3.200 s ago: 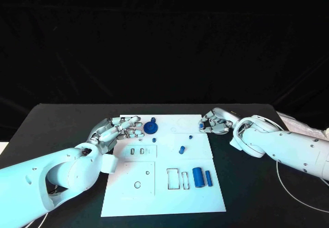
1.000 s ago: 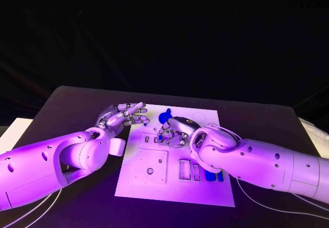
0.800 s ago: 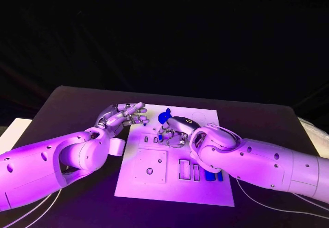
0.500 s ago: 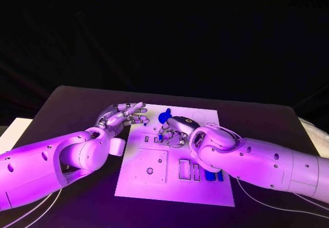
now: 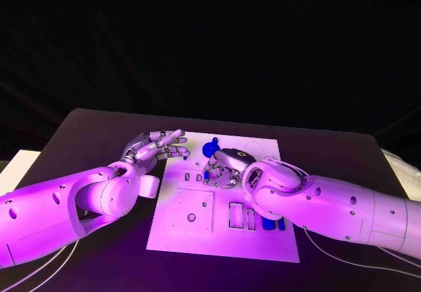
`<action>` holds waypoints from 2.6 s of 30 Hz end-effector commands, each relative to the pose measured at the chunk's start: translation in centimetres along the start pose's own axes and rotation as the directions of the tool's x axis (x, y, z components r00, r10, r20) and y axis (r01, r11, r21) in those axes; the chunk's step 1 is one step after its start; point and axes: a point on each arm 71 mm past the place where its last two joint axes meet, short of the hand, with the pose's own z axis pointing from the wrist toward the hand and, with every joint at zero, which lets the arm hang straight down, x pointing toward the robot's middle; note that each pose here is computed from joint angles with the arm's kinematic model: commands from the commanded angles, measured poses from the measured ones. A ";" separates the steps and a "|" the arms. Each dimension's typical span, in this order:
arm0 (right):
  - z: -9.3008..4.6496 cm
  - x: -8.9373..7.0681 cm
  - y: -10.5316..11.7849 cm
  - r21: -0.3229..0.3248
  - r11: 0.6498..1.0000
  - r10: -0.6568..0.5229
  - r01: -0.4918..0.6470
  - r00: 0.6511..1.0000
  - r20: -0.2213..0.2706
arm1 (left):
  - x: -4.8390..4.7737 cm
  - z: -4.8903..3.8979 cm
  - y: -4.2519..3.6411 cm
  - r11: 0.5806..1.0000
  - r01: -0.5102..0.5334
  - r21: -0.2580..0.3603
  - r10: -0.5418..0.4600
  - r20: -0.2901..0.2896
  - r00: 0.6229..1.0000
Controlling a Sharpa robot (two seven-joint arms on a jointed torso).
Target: Assemble the parts on the task board
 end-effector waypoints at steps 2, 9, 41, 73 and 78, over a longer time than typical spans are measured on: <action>-0.2 0.6 -0.6 0.039 0.999 -0.026 0.028 0.999 -0.032 | 0.15 0.06 -0.03 1.000 0.007 0.001 -0.007 -0.008 1.000; -0.2 0.6 -0.5 0.035 0.999 -0.023 0.024 1.000 -0.021 | 0.13 0.07 -0.01 1.000 0.007 0.000 -0.007 -0.008 1.000; -4.0 -6.9 -1.8 -0.239 0.930 0.318 -0.279 0.937 0.145 | 0.41 0.37 1.93 0.918 -0.311 -0.245 0.286 -0.133 0.949; -7.2 -11.8 -8.8 -0.068 0.894 0.447 -0.443 0.871 0.203 | 2.96 6.40 1.62 0.316 -0.864 -0.393 0.737 -0.472 0.484; -7.1 -11.7 -8.8 -0.059 0.897 0.441 -0.438 0.876 0.195 | 3.41 6.83 1.60 0.282 -0.876 -0.390 0.734 -0.500 0.459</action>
